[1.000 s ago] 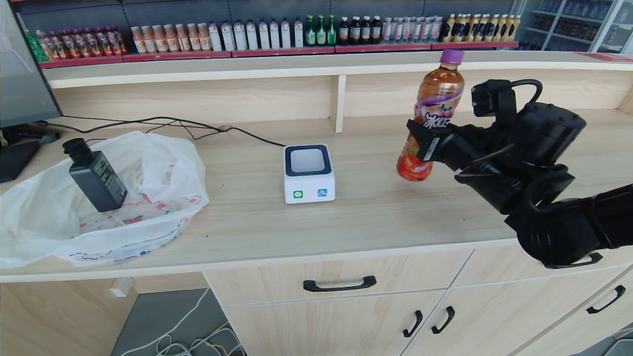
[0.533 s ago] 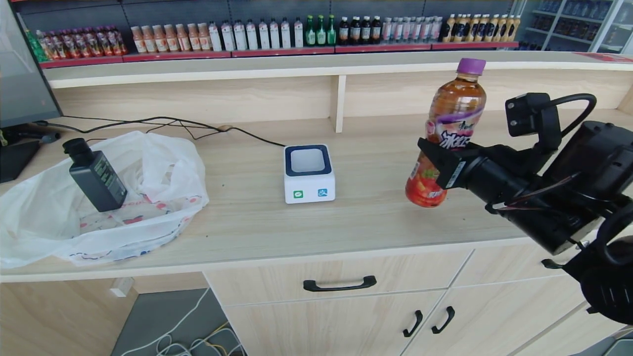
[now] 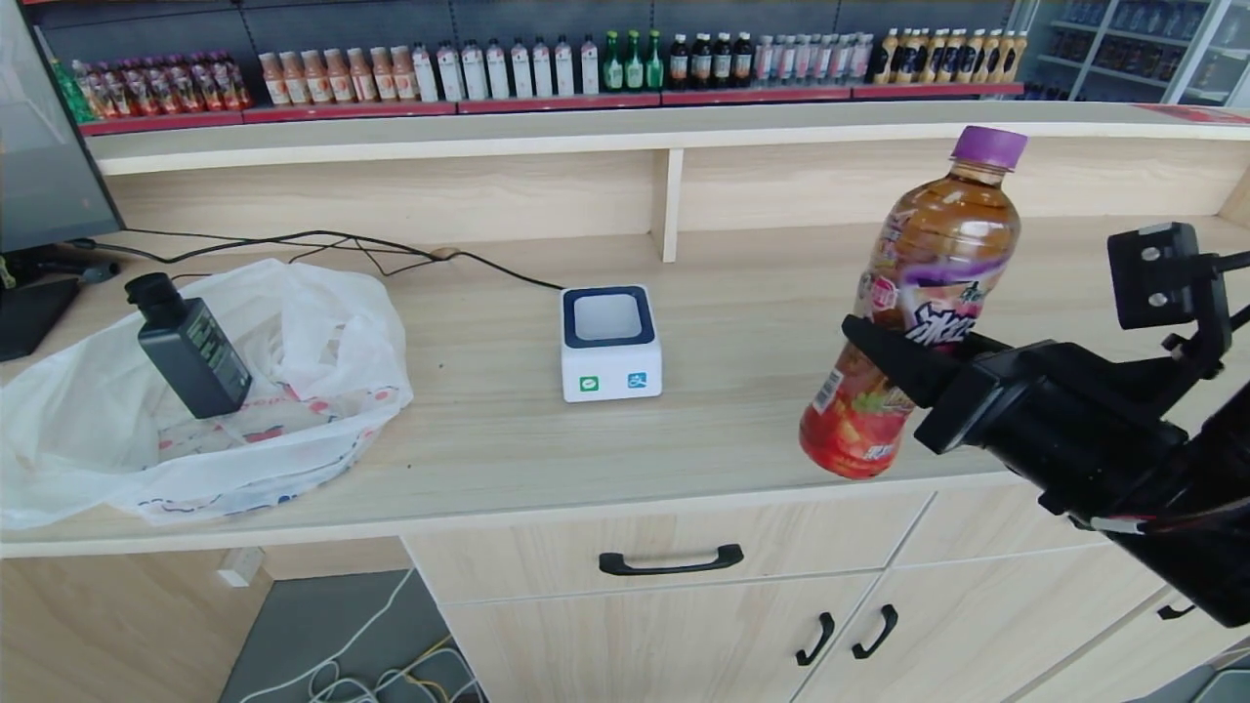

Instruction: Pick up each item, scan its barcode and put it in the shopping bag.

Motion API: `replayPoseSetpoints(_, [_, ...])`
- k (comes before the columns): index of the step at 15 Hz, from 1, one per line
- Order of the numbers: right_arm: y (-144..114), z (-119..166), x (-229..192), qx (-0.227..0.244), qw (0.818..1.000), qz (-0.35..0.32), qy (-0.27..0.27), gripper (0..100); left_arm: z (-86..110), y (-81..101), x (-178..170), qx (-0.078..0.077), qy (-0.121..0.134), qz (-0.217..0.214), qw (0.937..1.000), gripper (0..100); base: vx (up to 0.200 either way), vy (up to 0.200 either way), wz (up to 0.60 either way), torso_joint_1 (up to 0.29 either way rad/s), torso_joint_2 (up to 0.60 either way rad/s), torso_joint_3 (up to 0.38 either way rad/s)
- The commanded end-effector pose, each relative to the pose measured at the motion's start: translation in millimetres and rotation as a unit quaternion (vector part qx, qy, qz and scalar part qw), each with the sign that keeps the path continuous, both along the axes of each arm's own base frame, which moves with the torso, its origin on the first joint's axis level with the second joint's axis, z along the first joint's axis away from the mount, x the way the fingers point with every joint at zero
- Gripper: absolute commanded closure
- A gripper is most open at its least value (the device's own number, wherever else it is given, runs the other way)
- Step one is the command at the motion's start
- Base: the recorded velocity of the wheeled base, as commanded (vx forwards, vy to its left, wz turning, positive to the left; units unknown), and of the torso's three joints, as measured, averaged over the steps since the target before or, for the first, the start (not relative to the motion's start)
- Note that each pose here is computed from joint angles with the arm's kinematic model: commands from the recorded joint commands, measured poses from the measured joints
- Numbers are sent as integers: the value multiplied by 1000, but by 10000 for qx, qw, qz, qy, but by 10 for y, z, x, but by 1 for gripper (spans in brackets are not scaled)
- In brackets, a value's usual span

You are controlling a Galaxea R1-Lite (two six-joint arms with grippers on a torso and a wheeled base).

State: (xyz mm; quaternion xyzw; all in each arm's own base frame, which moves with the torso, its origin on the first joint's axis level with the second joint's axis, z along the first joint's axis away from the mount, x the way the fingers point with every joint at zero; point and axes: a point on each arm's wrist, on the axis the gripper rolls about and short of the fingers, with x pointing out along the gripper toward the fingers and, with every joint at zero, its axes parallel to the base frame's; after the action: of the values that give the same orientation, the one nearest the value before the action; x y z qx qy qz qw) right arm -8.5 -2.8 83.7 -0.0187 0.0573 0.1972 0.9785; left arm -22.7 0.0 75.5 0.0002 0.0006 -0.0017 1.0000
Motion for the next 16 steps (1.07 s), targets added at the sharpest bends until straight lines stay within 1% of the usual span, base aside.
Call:
replayPoseSetpoints(1, [-50,-76,-129,215,9980,-12,-592,0,0,0,0,-2,1,2,10000,0,0,0,0,0,0,0])
replayPoseSetpoints(3, [-47,-76,-131,232,9980,-82,-585,0,0,0,0,-2,1,2,10000,0,0,0,0,0,0,0])
replayPoseSetpoints(5, [-27,-69,-112,183,9980,-421,-440,0,0,0,0,6,1,2,10000,0,0,0,0,0,0,0])
replayPoseSetpoints(7, [-13,-61,-76,85,9982,-567,-198,0,0,0,0,6,1,2,10000,0,0,0,0,0,0,0])
replayPoseSetpoints(8, [-5,-59,-63,58,9969,-774,-111,0,0,0,0,6,1,2,10000,0,0,0,0,0,0,0])
replayPoseSetpoints(10, [24,-54,-44,23,9855,-1696,28,0,0,0,0,6,1,2,10000,0,0,0,0,0,0,0])
replayPoseSetpoints(12, [26,-64,-90,63,9833,-1798,-269,0,0,0,0,-2,1,2,10000,0,0,0,0,0,0,0])
replayPoseSetpoints(13, [29,-77,-143,97,9797,-1906,-614,0,0,0,0,6,1,2,10000,0,0,0,0,0,0,0])
replayPoseSetpoints(16, [29,-77,-143,203,9800,-1890,-592,0,0,0,0,6,1,2,10000,0,0,0,0,0,0,0])
